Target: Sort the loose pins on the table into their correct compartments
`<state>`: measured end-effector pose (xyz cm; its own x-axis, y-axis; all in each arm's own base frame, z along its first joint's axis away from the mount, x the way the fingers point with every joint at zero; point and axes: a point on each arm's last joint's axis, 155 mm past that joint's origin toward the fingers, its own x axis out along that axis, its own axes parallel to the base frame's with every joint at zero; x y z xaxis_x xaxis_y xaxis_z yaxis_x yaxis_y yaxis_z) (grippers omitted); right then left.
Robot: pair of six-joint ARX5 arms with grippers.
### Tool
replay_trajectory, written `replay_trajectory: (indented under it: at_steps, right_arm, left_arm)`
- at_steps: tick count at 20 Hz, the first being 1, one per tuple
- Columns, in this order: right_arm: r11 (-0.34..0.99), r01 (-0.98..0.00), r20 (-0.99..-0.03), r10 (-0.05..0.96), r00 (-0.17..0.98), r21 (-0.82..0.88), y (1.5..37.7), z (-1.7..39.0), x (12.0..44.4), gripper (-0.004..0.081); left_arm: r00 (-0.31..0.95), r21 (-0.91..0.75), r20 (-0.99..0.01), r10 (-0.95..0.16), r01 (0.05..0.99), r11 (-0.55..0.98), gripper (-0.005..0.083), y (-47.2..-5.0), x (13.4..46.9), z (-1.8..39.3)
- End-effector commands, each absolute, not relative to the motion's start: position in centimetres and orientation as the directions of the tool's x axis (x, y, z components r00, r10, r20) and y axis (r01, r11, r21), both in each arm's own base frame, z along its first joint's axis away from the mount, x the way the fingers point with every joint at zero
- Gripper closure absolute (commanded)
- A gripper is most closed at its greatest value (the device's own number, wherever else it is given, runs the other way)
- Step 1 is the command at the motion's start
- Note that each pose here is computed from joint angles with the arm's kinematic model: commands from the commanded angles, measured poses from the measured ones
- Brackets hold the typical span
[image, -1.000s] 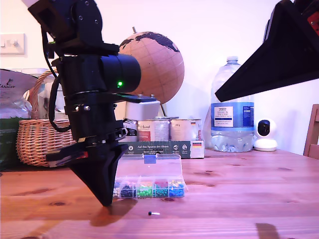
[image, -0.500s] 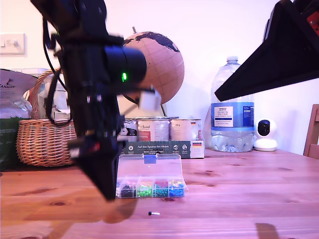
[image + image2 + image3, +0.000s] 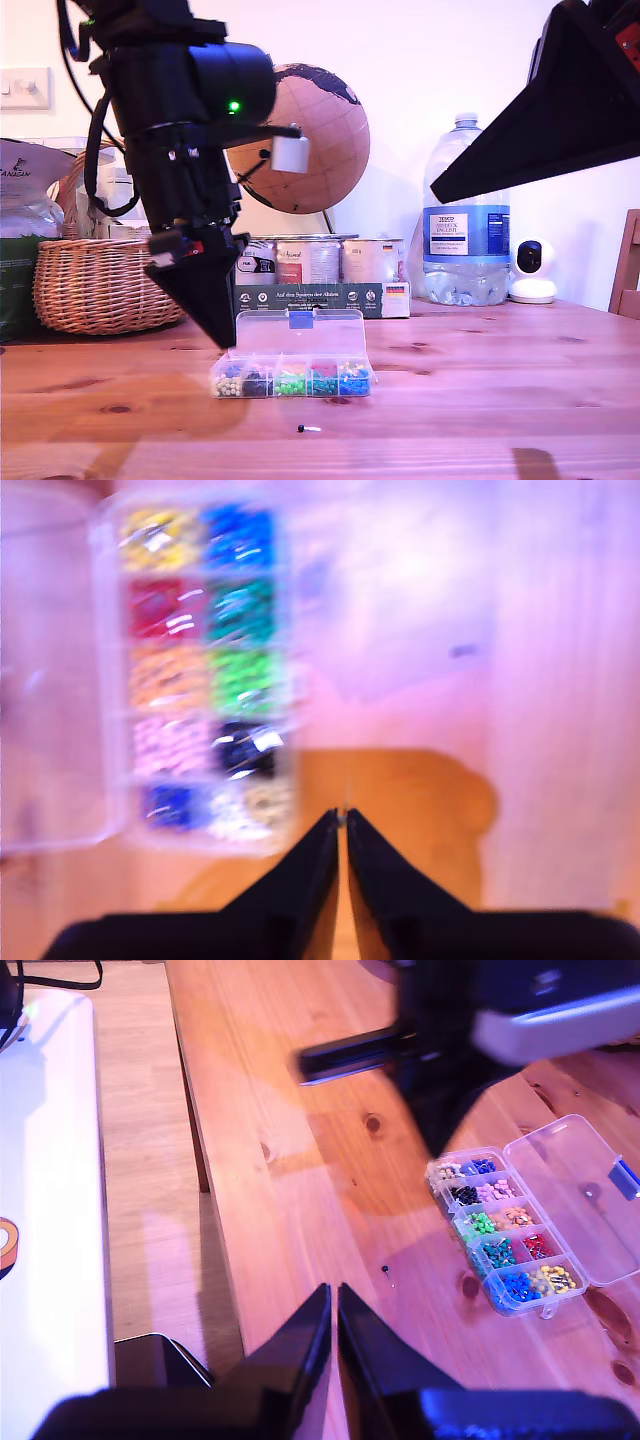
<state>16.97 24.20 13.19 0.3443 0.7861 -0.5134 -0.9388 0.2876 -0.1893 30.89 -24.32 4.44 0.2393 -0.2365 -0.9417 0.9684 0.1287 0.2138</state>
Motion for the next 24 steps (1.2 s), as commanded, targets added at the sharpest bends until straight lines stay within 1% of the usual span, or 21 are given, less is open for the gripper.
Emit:
replay_trajectory:
  at_steps: [1,3,5,10,16,24]
  right_arm:
    - [0.285,-0.939,-0.500,0.795,0.343,-0.191,24.5,13.7,17.0,0.0783]
    - [0.284,-0.940,-0.500,0.795,0.342,-0.191,24.5,13.7,16.9,0.0783]
    - [0.284,-0.940,-0.500,0.795,0.342,-0.191,24.5,13.7,16.9,0.0783]
    - [0.284,-0.939,-0.500,0.796,0.342,-0.192,24.5,13.7,16.9,0.0783]
    - [0.284,-0.939,-0.498,0.796,0.343,-0.193,24.5,13.8,16.9,0.0783]
    - [0.280,-0.940,-0.497,0.798,0.340,-0.193,24.6,13.8,16.9,0.0783]
  left_arm:
    - [0.263,0.231,-0.935,-0.238,0.961,0.153,0.0798,-24.0,31.7,4.2]
    - [0.285,0.250,-0.924,-0.254,0.954,0.164,0.0798,-24.2,32.5,4.5]
    - [0.281,0.244,-0.926,-0.253,0.955,0.167,0.0798,-24.0,32.6,4.3]
    - [0.251,0.215,-0.931,-0.266,0.964,0.159,0.0798,-24.4,32.2,3.6]
    - [0.220,0.183,-0.946,-0.239,0.969,0.166,0.0798,-23.6,32.0,2.4]
    - [0.195,0.156,-0.947,-0.256,0.974,0.164,0.0798,-23.8,31.5,2.4]
